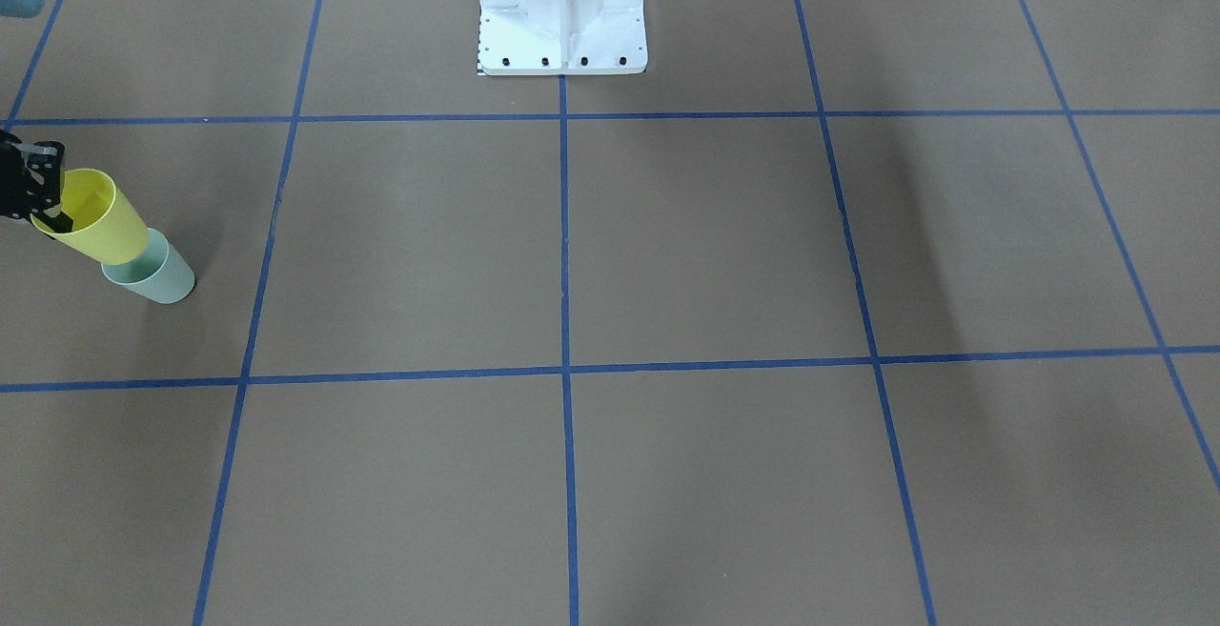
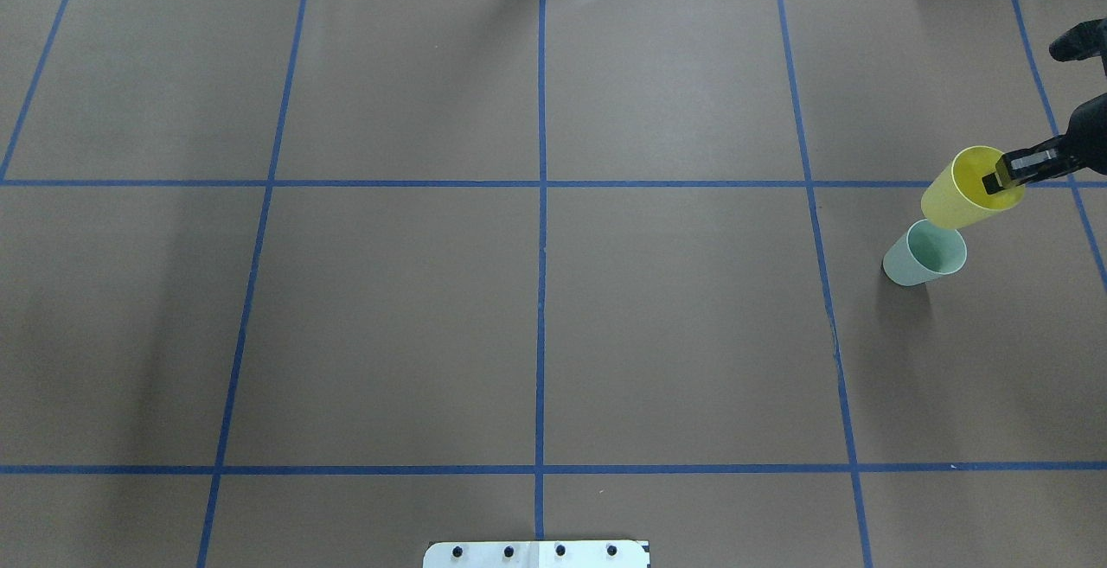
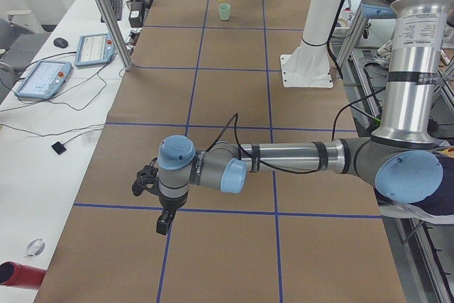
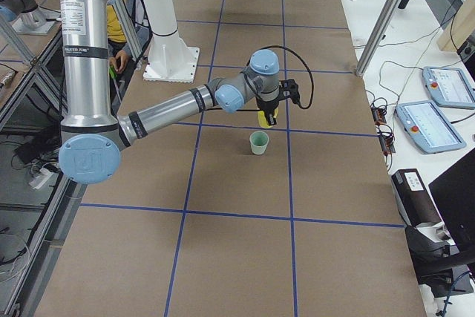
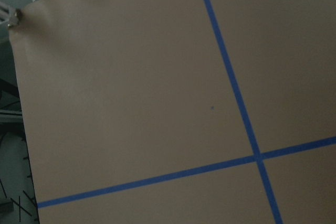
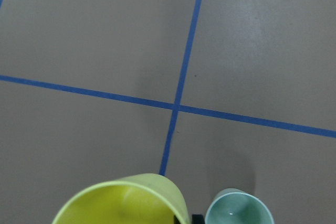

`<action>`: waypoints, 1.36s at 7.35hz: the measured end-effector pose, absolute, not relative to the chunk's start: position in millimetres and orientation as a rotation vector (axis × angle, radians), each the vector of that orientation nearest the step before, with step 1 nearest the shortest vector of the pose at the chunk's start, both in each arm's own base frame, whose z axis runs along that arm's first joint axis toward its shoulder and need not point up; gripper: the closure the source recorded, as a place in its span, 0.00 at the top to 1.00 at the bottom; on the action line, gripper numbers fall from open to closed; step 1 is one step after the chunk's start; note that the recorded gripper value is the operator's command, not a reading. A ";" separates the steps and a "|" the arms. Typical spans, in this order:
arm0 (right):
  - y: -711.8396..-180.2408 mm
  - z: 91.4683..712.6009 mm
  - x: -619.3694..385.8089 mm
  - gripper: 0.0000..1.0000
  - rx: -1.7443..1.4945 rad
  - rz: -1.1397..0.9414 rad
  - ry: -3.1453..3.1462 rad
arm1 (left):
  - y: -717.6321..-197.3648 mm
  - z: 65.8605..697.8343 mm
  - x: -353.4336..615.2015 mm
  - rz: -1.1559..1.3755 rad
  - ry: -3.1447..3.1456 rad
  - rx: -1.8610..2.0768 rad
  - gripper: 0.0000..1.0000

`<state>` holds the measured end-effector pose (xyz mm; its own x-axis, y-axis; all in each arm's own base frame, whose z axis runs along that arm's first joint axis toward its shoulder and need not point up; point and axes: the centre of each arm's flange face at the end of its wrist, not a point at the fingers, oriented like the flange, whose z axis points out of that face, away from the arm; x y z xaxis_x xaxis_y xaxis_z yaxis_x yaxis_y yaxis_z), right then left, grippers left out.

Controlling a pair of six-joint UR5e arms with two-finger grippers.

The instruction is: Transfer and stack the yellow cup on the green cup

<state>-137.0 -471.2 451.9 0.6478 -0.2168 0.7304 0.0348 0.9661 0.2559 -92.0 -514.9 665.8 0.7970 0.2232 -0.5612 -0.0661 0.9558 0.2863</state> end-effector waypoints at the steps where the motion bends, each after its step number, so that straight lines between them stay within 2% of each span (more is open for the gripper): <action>1: -468.2 463.1 -135.7 0.00 0.206 -0.127 -0.849 | -508.3 668.9 -89.8 0.158 0.659 0.257 1.00; 10: -450.5 506.2 -160.1 0.00 0.163 -0.117 -0.846 | -501.5 662.3 -85.6 0.169 0.702 0.273 1.00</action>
<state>-160.1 -450.5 506.2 0.6575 -0.1677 0.7346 0.0381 0.9811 0.1898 -85.6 -501.5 662.3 0.7517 0.2442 -0.6126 -0.0620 0.9510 0.3030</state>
